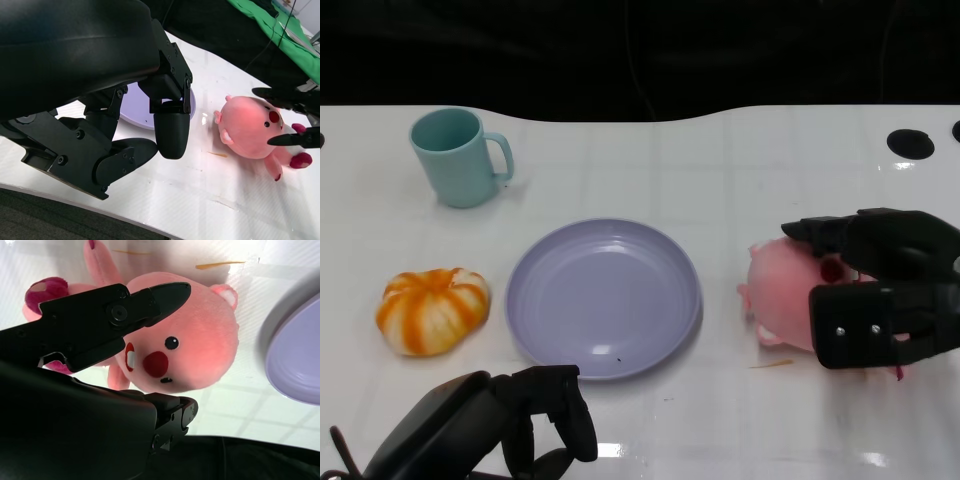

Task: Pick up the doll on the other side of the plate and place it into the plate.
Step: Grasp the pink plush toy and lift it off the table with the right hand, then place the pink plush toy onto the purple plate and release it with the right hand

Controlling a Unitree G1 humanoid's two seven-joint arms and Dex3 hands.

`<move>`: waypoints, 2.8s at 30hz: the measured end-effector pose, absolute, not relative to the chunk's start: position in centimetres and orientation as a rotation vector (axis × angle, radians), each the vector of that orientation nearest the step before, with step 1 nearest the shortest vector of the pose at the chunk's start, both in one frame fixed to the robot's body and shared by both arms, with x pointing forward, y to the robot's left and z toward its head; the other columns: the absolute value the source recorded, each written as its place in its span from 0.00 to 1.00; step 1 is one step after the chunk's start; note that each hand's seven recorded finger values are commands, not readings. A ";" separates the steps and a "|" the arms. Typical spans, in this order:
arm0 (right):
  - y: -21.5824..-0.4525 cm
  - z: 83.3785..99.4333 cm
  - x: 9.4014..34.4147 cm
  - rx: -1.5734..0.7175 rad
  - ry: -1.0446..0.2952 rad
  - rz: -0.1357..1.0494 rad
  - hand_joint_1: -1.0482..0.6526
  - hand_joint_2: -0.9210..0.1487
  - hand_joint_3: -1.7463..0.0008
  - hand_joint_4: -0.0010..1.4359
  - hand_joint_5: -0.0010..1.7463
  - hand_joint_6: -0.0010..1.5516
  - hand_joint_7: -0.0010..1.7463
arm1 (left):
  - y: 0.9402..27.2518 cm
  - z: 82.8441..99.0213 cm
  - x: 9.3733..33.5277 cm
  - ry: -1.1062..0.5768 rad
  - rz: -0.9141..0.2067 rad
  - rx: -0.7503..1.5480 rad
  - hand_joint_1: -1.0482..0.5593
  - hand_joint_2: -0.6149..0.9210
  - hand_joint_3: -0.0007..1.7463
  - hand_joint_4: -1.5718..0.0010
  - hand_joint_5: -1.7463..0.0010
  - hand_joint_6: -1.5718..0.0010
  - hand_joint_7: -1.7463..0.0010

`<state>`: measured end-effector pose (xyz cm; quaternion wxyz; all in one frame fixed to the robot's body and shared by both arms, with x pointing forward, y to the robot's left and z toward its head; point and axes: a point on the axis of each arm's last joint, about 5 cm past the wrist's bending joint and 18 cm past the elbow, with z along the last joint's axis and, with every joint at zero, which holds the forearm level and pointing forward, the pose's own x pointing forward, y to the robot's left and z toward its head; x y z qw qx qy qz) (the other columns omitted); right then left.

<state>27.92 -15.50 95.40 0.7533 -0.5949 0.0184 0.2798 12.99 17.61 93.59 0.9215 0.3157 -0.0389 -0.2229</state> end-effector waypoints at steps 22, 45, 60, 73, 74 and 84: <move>-13.4 91.6 30.9 -1.219 0.011 0.424 0.49 0.02 0.93 0.56 0.62 0.73 0.15 | 17.4 93.9 12.9 -0.070 -0.454 0.643 0.52 0.81 0.55 0.58 0.04 0.58 0.23; -13.2 90.5 30.2 -1.126 -0.240 0.312 0.51 0.34 0.52 0.65 1.00 0.45 0.97 | 17.3 94.0 13.0 -0.071 -0.453 0.644 0.52 0.81 0.55 0.57 0.04 0.58 0.23; -12.6 91.0 29.9 -0.976 -0.483 0.265 0.53 0.58 0.19 0.69 1.00 0.48 1.00 | 17.4 93.7 13.3 -0.064 -0.455 0.649 0.52 0.81 0.55 0.57 0.04 0.57 0.24; -9.8 92.3 30.0 -0.889 -0.570 0.287 0.52 0.59 0.18 0.69 1.00 0.48 1.00 | 17.2 93.7 13.3 -0.067 -0.464 0.652 0.53 0.81 0.56 0.57 0.04 0.58 0.24; -9.4 92.5 30.1 -0.881 -0.580 0.293 0.52 0.59 0.18 0.69 1.00 0.48 1.00 | 17.2 93.7 13.3 -0.068 -0.465 0.651 0.53 0.81 0.56 0.57 0.04 0.58 0.24; -5.4 94.4 30.0 -0.822 -0.643 0.379 0.50 0.65 0.18 0.70 1.00 0.48 0.99 | 16.9 93.7 13.2 -0.072 -0.467 0.658 0.52 0.80 0.56 0.56 0.05 0.57 0.25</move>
